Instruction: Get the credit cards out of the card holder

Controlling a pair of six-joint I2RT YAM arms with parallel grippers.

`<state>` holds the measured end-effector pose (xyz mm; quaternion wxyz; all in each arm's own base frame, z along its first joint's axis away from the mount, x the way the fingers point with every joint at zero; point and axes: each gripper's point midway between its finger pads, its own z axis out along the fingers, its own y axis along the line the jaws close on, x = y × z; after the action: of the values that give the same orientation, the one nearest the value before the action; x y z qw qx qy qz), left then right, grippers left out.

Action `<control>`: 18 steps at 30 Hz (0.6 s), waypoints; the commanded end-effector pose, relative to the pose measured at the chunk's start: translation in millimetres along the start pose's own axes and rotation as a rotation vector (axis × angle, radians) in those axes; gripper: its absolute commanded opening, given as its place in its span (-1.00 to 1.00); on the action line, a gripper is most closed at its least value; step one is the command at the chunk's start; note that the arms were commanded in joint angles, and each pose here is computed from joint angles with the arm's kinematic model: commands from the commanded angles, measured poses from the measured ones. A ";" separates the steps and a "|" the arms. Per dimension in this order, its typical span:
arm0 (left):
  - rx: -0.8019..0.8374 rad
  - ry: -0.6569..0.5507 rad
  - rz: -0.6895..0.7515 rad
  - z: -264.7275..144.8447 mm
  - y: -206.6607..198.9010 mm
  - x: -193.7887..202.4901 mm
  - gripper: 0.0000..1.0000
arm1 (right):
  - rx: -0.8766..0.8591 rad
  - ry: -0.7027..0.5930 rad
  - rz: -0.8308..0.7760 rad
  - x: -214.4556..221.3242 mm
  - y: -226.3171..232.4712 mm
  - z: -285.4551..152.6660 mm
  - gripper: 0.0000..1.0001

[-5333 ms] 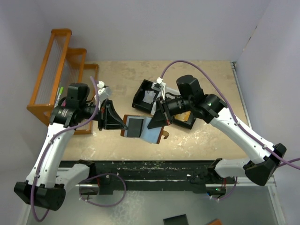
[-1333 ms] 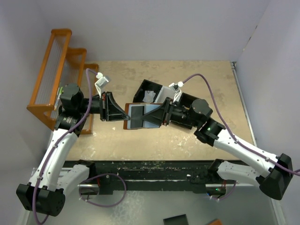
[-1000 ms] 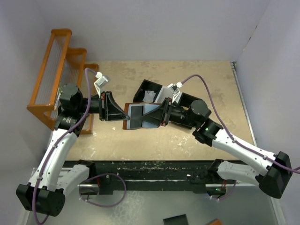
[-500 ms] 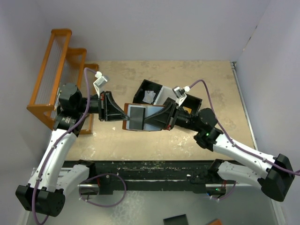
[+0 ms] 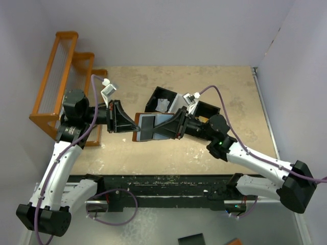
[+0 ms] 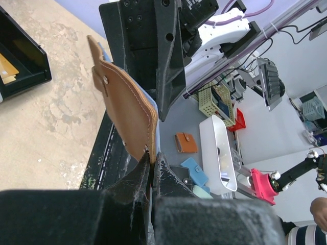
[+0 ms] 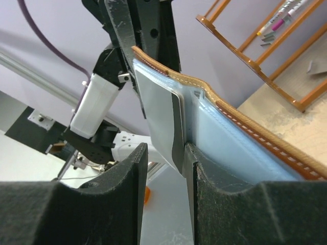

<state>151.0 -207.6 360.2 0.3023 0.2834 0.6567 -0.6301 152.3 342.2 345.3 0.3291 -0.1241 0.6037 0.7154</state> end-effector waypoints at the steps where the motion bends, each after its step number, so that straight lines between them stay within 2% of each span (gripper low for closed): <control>1: -0.040 -0.041 0.089 1.6 1.4 -14.6 -1.00 | -0.125 -0.012 -0.107 -14.6 48.4 12.0 -0.25; 8: -0.023 -0.040 0.092 1.2 -3.7 -14.5 -1.00 | -0.234 -0.020 -0.090 -12.7 62.2 10.7 -0.36; 14: -0.009 -0.037 0.098 1.0 -8.1 -14.9 -1.00 | -0.153 -0.031 -0.081 -8.8 47.4 3.7 -0.36; 16: -0.009 -0.038 0.100 0.8 -8.5 -14.8 -1.00 | -0.175 -0.044 -0.080 -9.0 52.7 -1.2 -0.41; 18: -0.011 -0.038 0.096 1.0 -7.5 -14.4 -1.00 | -0.223 -0.062 -0.072 -10.5 63.0 -6.3 -0.55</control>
<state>145.9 -206.9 365.5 0.3094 0.2939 0.6484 -0.6305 153.6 344.8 347.5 0.3419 -0.1302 0.5985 0.7127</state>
